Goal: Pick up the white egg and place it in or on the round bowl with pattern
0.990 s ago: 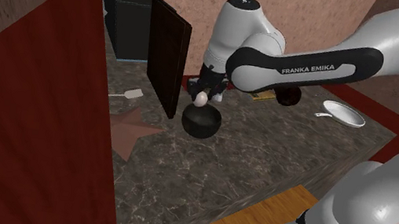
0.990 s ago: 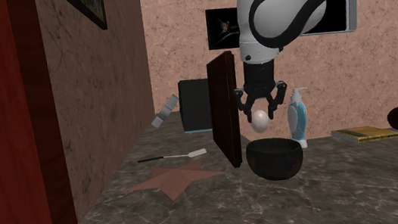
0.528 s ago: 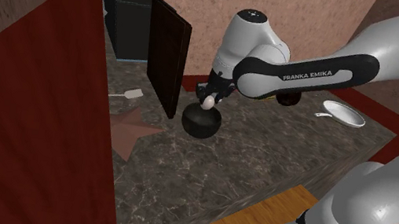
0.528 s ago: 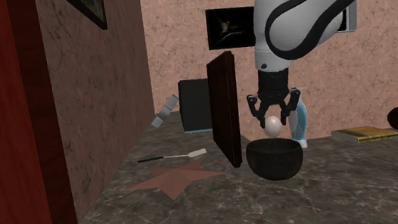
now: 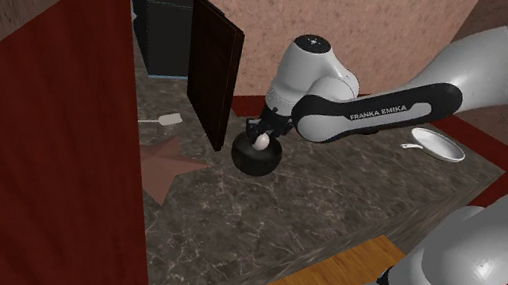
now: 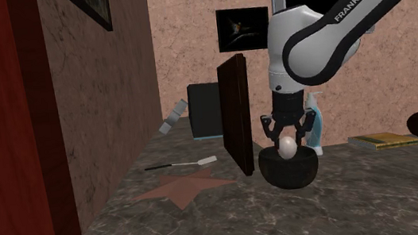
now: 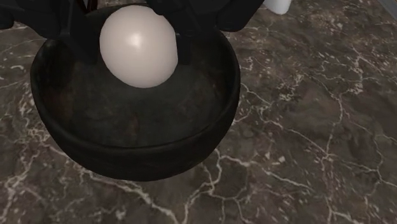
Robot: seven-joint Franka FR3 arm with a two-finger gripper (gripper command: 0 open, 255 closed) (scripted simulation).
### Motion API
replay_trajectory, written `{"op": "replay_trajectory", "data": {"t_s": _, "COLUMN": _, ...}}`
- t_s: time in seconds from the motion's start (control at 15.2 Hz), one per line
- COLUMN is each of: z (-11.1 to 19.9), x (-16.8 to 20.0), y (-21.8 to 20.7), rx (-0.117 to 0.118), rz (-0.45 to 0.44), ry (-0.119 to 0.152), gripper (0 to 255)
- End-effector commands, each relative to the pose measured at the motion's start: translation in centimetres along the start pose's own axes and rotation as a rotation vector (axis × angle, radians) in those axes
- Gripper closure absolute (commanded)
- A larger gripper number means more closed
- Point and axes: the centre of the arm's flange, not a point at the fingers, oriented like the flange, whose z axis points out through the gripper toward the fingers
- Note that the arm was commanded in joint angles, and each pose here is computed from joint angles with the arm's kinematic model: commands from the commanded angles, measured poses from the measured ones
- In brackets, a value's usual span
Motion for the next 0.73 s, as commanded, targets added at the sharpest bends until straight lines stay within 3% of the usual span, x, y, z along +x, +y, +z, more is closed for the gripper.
{"op": "replay_trajectory", "data": {"t_s": 0.0, "z": 0.31, "x": -0.23, "y": -0.02, "rx": 0.001, "rz": 0.000, "ry": 0.001, "gripper": 255}}
{"op": "replay_trajectory", "data": {"t_s": 0.4, "z": 0.31, "x": -0.23, "y": -0.02, "rx": 0.001, "rz": 0.000, "ry": 0.001, "gripper": 255}}
{"op": "replay_trajectory", "data": {"t_s": 0.46, "z": 0.31, "x": -0.23, "y": -0.02, "rx": 0.001, "rz": 0.000, "ry": 0.001, "gripper": 0}}
{"op": "replay_trajectory", "data": {"t_s": 0.66, "z": 0.31, "x": -0.23, "y": -0.02, "rx": 0.001, "rz": 0.000, "ry": 0.001, "gripper": 0}}
